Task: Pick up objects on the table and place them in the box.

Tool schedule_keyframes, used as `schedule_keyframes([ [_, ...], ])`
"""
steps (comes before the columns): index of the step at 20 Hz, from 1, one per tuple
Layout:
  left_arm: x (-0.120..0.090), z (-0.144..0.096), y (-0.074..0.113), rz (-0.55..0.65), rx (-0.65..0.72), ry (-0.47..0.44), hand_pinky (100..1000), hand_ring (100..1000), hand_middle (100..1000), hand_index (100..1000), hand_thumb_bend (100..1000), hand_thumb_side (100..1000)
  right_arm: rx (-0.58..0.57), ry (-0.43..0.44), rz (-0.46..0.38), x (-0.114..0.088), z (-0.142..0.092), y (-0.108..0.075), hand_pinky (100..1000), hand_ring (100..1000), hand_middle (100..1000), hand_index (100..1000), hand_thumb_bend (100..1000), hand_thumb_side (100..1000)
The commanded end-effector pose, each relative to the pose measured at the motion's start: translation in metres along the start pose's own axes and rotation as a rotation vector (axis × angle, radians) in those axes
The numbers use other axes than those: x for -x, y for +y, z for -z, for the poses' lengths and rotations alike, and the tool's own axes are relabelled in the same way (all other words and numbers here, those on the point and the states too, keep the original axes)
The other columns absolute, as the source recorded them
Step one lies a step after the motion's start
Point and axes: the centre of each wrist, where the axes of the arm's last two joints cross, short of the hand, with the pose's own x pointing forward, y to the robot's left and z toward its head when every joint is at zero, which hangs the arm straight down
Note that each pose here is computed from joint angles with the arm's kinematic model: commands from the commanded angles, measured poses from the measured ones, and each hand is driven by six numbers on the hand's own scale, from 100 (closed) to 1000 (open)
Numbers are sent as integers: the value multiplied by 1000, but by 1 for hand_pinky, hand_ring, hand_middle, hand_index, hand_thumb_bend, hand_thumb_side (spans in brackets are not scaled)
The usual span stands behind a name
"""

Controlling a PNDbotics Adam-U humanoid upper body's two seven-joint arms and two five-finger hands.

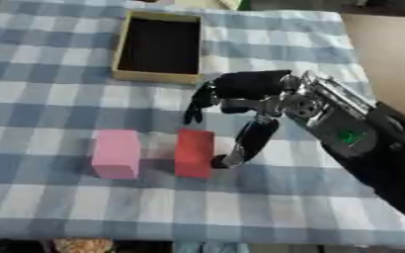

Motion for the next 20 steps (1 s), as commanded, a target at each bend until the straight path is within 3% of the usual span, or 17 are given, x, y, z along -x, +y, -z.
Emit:
schedule_keyframes([
  [1,-7,9,0,-3,25,-37,641,535,563,788,100,937,31,13,-39,-4,-6,-11,803,824,641,810,501,344],
  [7,-7,11,0,-3,29,-42,641,535,563,788,100,937,63,56,-14,-5,-9,-2,815,833,649,824,605,412],
  [8,-7,11,0,-3,28,-44,641,535,563,788,100,937,70,72,-15,-5,-10,0,817,834,656,830,679,427],
  [11,-7,12,-1,-5,28,-47,641,535,563,789,100,936,80,119,-24,-5,-13,9,816,836,666,841,740,421],
  [14,-7,13,-1,-6,30,-49,641,535,563,789,100,936,77,143,-51,-6,-11,12,814,831,667,844,759,420],
  [20,-7,12,-2,-7,30,-50,641,533,564,789,100,938,101,169,-44,-5,-6,19,813,821,646,836,697,448],
])
